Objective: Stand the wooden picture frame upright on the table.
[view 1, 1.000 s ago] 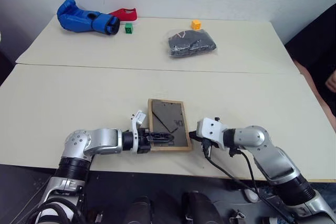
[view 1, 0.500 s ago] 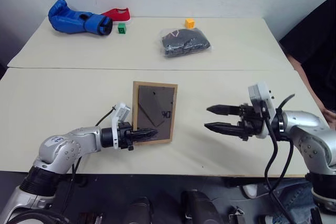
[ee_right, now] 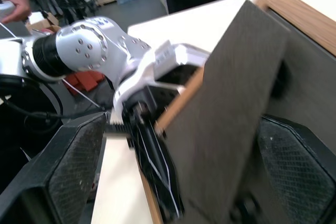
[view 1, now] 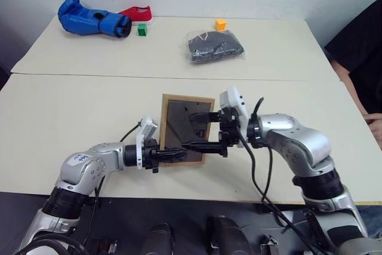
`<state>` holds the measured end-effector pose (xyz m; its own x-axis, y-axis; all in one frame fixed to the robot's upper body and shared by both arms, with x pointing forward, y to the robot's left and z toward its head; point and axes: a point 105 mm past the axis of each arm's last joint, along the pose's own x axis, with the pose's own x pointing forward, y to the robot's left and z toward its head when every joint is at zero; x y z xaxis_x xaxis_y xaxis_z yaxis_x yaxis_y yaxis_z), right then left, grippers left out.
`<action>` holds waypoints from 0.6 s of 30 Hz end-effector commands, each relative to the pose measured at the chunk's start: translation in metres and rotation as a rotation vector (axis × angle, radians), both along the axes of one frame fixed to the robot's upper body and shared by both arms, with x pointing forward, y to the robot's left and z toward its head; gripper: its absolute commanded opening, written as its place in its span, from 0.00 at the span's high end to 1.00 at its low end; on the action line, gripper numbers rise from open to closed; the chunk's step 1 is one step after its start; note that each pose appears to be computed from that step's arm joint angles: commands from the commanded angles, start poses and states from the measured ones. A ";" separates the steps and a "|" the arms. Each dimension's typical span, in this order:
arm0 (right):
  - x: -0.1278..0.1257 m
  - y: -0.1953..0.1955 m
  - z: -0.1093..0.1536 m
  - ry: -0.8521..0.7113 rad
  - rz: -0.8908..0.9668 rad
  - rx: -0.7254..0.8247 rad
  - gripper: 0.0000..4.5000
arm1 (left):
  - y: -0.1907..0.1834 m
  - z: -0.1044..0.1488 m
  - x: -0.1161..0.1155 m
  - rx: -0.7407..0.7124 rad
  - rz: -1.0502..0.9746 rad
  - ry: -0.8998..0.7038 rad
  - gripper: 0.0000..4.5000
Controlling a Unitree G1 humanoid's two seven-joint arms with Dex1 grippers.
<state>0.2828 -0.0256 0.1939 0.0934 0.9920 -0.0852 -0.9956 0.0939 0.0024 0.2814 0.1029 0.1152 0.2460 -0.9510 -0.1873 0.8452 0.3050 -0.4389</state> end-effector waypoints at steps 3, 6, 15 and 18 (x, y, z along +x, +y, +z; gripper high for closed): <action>-0.002 0.009 0.003 -0.048 0.025 0.010 0.00 | -0.008 0.005 -0.003 -0.004 -0.037 -0.034 0.82; -0.016 0.009 0.008 -0.067 0.107 0.045 0.00 | -0.007 0.004 -0.002 -0.019 -0.009 0.023 0.82; -0.035 -0.014 -0.003 -0.143 0.201 -0.011 0.00 | -0.002 0.009 0.002 -0.070 0.021 0.112 0.82; -0.030 -0.019 -0.009 -0.210 0.171 -0.041 0.00 | -0.002 0.010 -0.001 -0.079 0.005 0.128 0.82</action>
